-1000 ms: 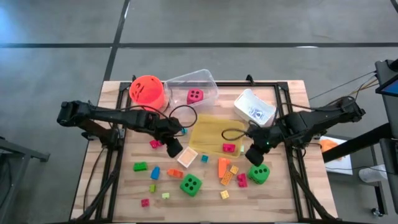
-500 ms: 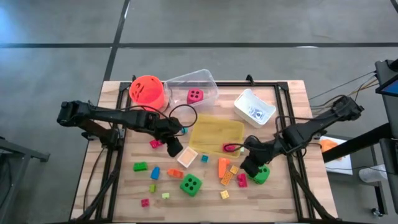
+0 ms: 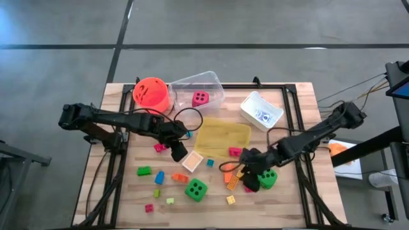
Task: Pick & Place Toys
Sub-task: Put the yellow game piece into the yellow bin
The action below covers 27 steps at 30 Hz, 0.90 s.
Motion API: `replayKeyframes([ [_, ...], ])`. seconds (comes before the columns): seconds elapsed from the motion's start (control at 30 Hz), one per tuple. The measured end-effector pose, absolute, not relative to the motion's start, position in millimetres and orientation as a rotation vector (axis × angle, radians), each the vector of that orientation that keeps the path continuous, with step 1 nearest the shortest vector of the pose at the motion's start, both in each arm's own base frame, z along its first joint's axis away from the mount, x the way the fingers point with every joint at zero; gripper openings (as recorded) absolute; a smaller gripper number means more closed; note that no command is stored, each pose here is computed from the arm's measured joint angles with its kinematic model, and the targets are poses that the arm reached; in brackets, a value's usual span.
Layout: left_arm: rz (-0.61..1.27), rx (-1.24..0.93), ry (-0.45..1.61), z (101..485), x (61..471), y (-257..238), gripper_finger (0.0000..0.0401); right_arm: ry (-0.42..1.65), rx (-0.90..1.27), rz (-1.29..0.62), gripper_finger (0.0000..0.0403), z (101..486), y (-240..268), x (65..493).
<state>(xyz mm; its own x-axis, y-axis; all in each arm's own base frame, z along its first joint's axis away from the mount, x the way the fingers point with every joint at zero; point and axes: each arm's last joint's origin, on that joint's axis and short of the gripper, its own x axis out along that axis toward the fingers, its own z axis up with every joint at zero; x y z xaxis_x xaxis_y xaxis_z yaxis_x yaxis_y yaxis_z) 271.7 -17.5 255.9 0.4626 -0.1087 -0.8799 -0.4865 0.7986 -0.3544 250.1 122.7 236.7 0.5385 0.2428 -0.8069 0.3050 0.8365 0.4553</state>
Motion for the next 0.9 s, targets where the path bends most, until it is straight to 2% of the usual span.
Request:
replayKeyframes([
  [0.13,0.252,-0.631,1.082,255.9,271.7,-17.5,0.0121,1.119,0.452,-0.049,0.0188,222.9,126.9,259.4],
  [0.3,0.248,-0.625,1.086,255.8,271.4,-17.5,0.0121,1.204,0.33,-0.18,0.0187,201.6,127.1,265.7],
  [0.9,0.23,-0.598,1.097,255.5,270.7,-18.1,0.0121,1.195,0.34,-0.355,0.0187,172.0,136.5,263.7],
])
